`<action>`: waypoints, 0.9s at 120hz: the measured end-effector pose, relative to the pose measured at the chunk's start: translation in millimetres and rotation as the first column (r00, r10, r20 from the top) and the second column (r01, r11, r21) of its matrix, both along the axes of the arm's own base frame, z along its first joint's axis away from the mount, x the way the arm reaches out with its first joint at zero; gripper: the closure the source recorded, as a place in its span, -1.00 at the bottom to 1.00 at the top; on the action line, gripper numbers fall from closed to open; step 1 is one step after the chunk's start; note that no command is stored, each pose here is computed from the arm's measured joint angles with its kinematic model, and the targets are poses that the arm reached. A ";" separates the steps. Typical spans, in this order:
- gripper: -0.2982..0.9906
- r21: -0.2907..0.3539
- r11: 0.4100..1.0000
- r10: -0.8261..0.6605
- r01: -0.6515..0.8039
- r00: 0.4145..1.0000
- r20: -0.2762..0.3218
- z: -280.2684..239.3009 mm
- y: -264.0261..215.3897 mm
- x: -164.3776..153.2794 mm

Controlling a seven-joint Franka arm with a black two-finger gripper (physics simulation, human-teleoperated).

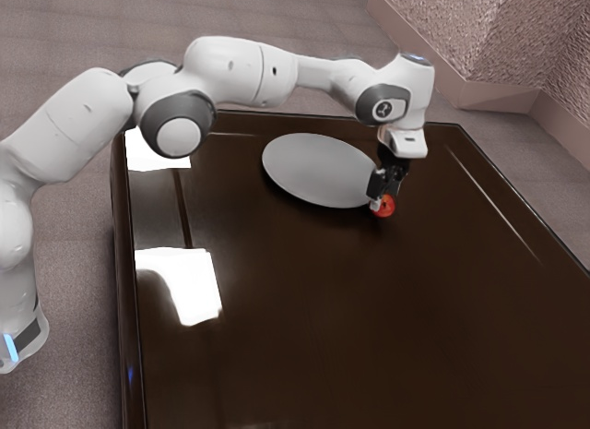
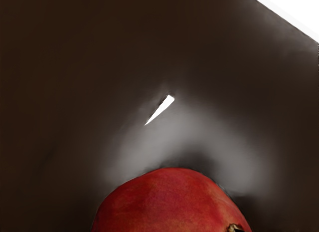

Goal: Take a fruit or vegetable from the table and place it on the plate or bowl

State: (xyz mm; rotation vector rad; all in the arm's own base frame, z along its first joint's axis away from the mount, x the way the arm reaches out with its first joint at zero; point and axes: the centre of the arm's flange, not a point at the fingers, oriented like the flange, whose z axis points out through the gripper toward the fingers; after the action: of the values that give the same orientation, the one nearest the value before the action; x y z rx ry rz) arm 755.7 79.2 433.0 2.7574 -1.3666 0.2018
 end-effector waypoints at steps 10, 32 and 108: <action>-0.38 -0.005 1.000 -0.012 0.012 1.000 0.005 -2.5 -0.4 1.1; -0.03 -0.004 0.999 -0.032 0.032 0.999 0.014 -5.7 1.7 2.7; -0.20 -0.005 0.985 0.169 -0.172 0.971 -0.170 51.7 97.4 -92.0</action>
State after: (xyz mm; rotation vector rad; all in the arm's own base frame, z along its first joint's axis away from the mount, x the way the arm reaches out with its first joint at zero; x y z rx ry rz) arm 663.6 176.6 484.7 2.8010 -1.0830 -0.0117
